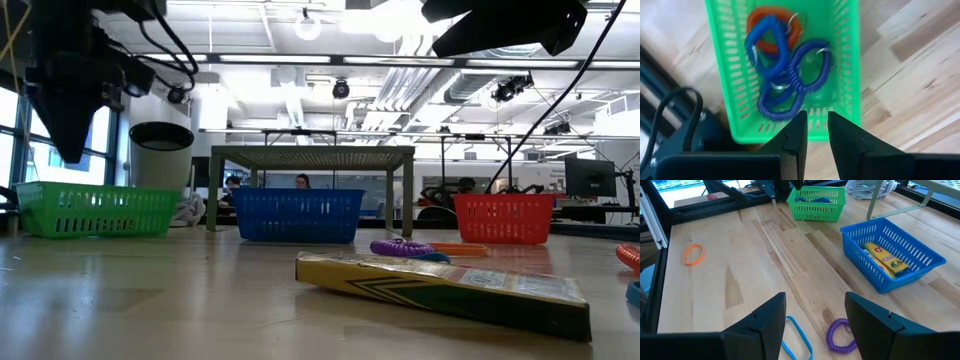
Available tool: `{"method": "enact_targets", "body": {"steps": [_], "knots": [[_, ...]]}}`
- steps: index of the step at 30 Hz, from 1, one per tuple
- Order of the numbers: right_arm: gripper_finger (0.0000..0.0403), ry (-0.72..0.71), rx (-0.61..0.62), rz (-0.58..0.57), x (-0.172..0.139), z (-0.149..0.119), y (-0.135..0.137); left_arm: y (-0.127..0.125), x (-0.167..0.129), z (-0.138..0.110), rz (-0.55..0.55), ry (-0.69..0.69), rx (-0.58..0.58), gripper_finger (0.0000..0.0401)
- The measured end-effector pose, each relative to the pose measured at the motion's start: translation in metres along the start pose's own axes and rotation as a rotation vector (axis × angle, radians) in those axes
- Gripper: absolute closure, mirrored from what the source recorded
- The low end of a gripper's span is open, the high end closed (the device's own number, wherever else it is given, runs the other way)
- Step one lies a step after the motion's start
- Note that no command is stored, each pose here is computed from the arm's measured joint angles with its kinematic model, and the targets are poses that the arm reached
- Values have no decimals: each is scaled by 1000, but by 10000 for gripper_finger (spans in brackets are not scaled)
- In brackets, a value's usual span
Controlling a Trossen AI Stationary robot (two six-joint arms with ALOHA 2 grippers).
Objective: Pick & Place Office Desk Supplies
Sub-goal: Put the orange rubber band into the red bin
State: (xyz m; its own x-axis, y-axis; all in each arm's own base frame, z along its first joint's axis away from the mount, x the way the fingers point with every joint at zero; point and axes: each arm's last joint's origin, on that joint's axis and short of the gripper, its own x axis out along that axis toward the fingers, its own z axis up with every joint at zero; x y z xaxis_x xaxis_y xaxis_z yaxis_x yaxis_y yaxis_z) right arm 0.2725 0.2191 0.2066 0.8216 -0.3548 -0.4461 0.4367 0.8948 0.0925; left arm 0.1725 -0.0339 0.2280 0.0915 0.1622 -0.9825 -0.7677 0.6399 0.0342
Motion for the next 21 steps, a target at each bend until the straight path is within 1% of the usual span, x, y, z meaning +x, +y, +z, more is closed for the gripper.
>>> {"method": "enact_targets", "body": {"steps": [4, 10, 19, 21], "knots": [[210, -3, 4, 5, 0, 0, 1, -10, -3, -8, -32, -87, 42, 331], [210, -5, 4, 14, -2, 0, 2, -31, -9, -23, -193, -145, 138, 331], [210, -5, 4, 14, -2, 0, 2, -53, -21, -52, -390, -182, 265, 331], [210, -5, 4, 14, -2, 0, 2, -57, -23, -59, -432, -190, 310, 331]]}}
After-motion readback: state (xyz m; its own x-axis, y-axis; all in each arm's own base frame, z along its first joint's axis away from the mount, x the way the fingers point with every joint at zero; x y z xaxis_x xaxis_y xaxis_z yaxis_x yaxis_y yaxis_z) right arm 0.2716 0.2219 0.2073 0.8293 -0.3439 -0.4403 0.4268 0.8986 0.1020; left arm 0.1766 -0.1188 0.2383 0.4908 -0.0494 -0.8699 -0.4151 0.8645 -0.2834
